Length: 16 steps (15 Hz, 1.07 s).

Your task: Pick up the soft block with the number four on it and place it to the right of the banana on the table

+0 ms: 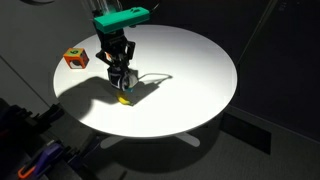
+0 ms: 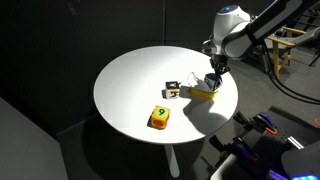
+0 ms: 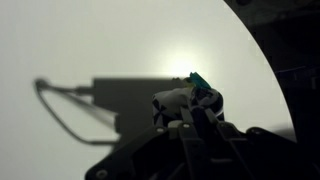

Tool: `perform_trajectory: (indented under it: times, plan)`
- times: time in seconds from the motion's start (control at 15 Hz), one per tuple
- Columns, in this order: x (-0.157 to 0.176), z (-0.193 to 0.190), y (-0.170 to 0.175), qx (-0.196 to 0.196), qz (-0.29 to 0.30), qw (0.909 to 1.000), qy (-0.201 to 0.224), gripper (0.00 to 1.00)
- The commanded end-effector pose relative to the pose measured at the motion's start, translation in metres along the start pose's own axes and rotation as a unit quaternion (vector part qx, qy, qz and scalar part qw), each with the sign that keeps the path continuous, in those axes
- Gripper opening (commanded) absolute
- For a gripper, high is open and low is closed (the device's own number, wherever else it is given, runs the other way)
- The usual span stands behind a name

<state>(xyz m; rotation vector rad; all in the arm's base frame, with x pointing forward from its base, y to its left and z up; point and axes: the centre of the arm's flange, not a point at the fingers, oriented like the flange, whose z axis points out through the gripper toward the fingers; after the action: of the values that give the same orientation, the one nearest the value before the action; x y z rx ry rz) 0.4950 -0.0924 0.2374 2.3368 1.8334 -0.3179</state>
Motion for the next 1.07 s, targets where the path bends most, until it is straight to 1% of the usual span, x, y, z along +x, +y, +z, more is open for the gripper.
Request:
perform_trajectory:
  times: [0.0,0.53,1.0]
  plan:
    - [-0.023,0.008,0.0,-0.006,0.012,0.9999,0.0,0.05]
    - [-0.056,0.04,0.001,0.009,0.041,0.9991,0.001,0.05]
    - [-0.068,0.066,0.0,0.021,0.057,0.9982,-0.004,0.05]
